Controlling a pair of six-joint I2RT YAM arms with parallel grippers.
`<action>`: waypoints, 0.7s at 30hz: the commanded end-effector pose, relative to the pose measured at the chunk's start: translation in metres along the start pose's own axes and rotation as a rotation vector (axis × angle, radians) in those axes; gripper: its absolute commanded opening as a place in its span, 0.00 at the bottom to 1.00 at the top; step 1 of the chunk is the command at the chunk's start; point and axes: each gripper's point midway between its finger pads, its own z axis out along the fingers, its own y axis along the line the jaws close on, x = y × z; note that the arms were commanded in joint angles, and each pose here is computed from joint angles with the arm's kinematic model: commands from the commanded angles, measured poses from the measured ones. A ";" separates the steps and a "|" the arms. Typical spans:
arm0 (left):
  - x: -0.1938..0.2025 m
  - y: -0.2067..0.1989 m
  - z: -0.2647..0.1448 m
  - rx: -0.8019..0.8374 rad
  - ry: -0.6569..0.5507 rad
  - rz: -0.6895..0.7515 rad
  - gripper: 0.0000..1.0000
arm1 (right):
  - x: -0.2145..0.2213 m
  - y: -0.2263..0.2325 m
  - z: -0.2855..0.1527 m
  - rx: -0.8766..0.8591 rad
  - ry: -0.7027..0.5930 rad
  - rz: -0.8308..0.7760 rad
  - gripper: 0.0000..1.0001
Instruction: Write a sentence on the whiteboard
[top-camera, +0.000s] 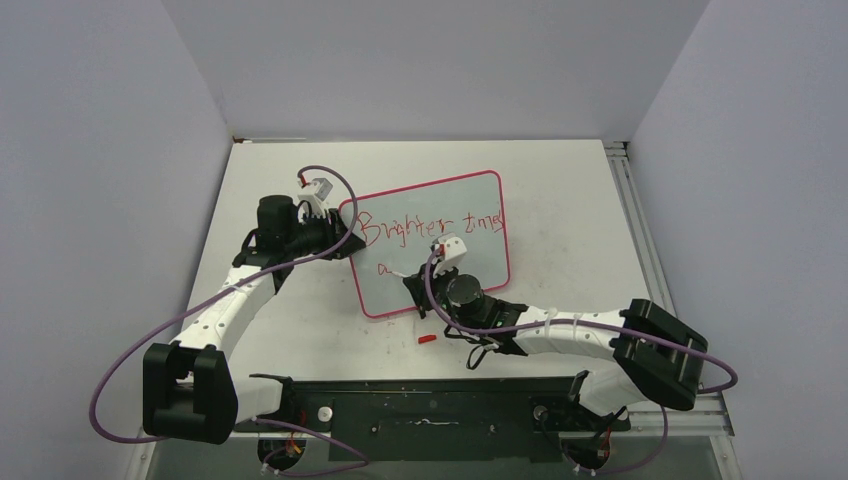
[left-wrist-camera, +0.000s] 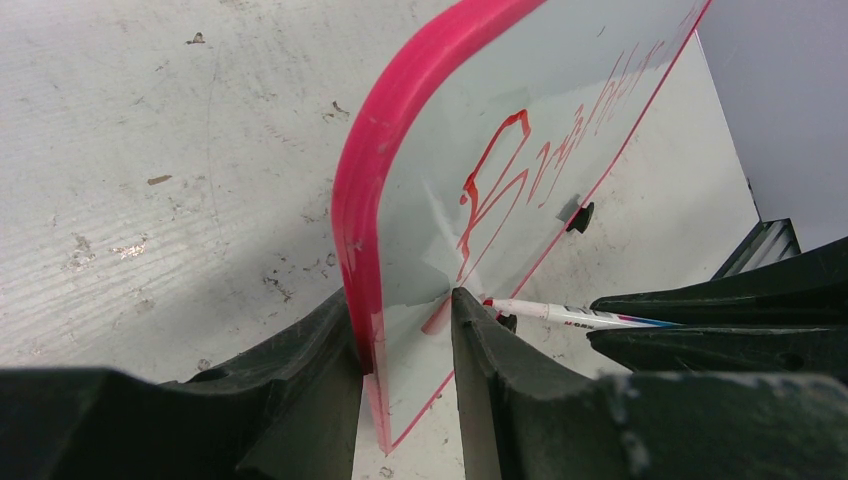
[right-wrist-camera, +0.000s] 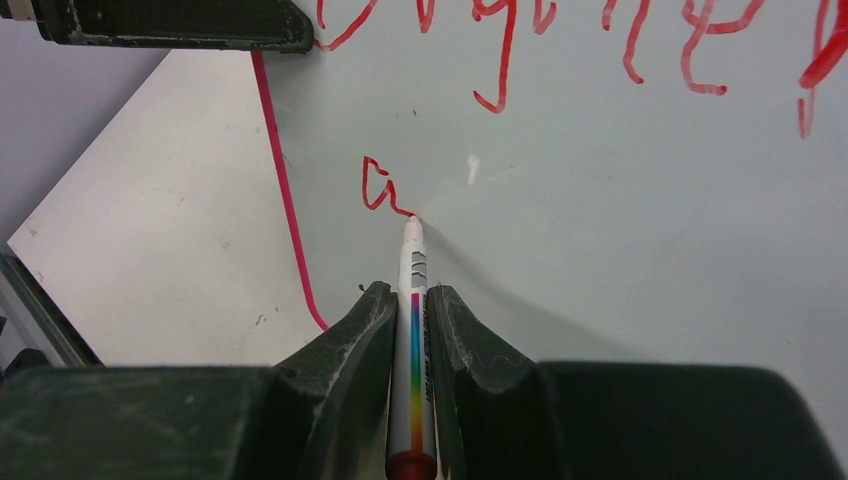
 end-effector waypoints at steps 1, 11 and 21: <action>-0.024 -0.019 -0.006 0.063 -0.059 0.047 0.34 | -0.027 0.002 -0.007 0.006 -0.075 0.001 0.05; -0.025 -0.019 -0.007 0.063 -0.062 0.049 0.34 | -0.058 0.014 -0.007 -0.027 -0.148 -0.008 0.05; -0.025 -0.019 -0.007 0.063 -0.062 0.049 0.34 | -0.077 0.017 0.004 -0.026 -0.199 -0.019 0.05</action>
